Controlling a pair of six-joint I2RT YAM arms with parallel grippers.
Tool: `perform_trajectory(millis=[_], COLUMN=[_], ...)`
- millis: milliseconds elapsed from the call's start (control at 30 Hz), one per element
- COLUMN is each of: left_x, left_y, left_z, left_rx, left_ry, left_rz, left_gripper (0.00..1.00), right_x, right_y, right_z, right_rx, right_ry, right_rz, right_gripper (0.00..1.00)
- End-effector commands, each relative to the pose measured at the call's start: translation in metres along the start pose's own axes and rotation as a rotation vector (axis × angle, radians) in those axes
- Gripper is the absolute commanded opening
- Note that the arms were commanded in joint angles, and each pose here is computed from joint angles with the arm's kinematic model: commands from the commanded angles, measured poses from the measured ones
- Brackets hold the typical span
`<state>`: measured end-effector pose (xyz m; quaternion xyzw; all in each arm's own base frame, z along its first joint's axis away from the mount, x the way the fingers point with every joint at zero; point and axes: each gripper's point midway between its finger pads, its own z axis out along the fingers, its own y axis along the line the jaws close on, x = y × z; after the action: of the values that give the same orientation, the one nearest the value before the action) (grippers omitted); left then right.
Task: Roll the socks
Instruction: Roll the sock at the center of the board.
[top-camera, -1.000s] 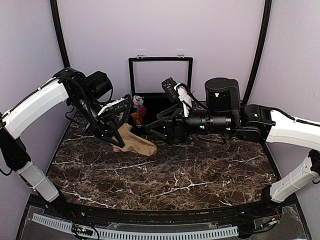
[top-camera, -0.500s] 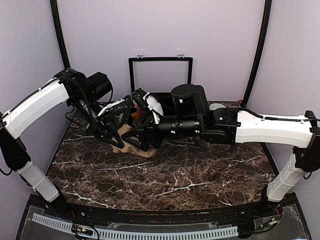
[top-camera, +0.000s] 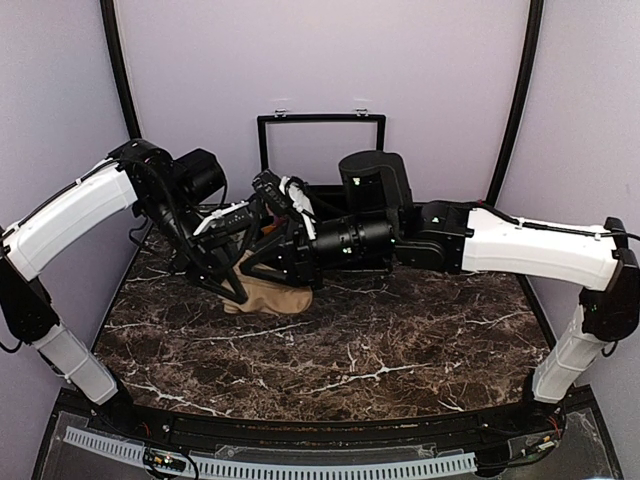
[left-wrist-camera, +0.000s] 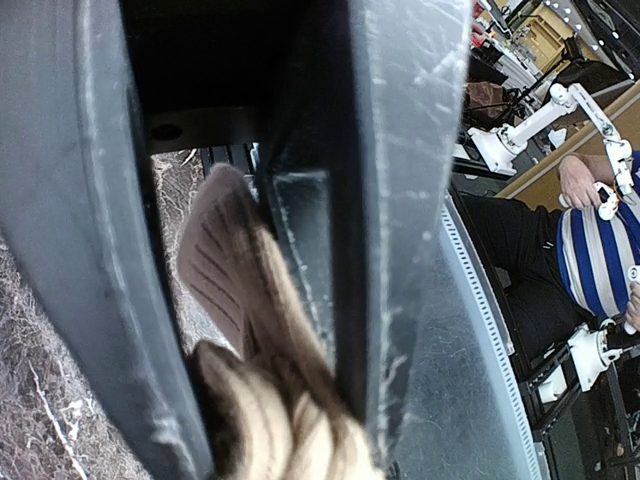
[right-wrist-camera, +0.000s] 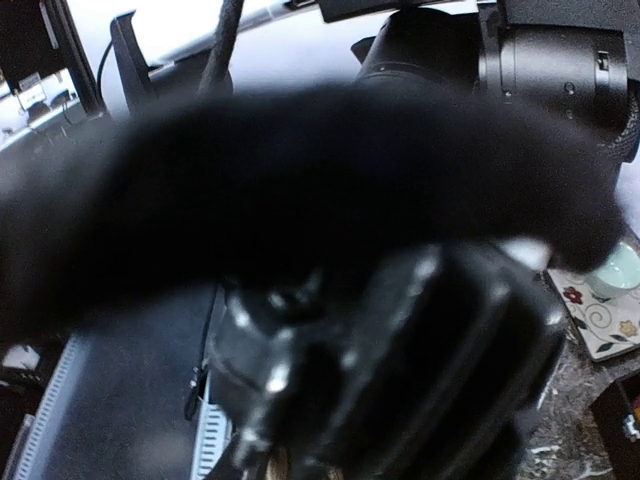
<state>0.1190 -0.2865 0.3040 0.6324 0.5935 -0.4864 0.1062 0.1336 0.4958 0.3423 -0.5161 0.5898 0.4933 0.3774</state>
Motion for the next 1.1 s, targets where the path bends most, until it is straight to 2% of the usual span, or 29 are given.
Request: perform_trajectory(millis=[0,100,167,200,233,267,333,567,733,833,867,1067], left_x=[-0.019,-0.021,-0.021,-0.021,-0.020,-0.019,-0.017,-0.013,-0.014,-0.011,-0.009,-0.004], left_y=[-0.027,-0.028,-0.025,-0.022,-0.016,-0.010,-0.001,0.040,0.064,0.077,0.081,0.087], left_z=[-0.008,-0.009,-0.010,-0.010,-0.011,-0.012,-0.016,-0.033,-0.049,-0.060,-0.064,-0.073], left_rx=[0.031,0.031,0.014,-0.002,-0.035,-0.069,-0.130,-0.378,-0.537,-0.639,-0.671,-0.763], left_ry=[-0.065,-0.068,-0.058,-0.048,-0.033,-0.021,0.007,0.084,0.070,0.095,0.103,0.120], left_rz=[0.046,0.047,0.053,0.048,0.035,0.041,0.053,0.041,0.027,0.025,0.025,0.087], left_gripper=[0.00,0.00,0.03,0.32,0.66,0.84,0.98,0.99,0.85,0.63,0.59,0.58], right_x=[-0.006,-0.005,0.000,0.001,0.004,0.006,0.006,-0.008,-0.025,-0.030,-0.032,-0.040], right_y=[0.006,0.007,0.005,0.003,-0.001,-0.005,-0.016,-0.049,-0.047,-0.057,-0.056,-0.055], right_z=[0.005,0.004,0.004,0.004,0.003,0.003,0.001,-0.010,0.002,0.002,0.005,0.016], right_rx=[-0.079,-0.086,-0.074,-0.061,-0.038,-0.010,0.071,0.407,0.566,0.699,0.703,0.742], right_ry=[0.011,0.017,0.025,0.025,0.024,0.017,-0.011,-0.142,-0.185,-0.218,-0.232,-0.322], right_rz=[-0.013,0.006,0.032,0.046,0.061,0.073,0.100,0.096,0.059,0.092,0.104,0.182], right_gripper=[0.16,0.00,0.00,0.00,0.00,0.00,0.00,0.00,0.00,0.00,0.00,0.00])
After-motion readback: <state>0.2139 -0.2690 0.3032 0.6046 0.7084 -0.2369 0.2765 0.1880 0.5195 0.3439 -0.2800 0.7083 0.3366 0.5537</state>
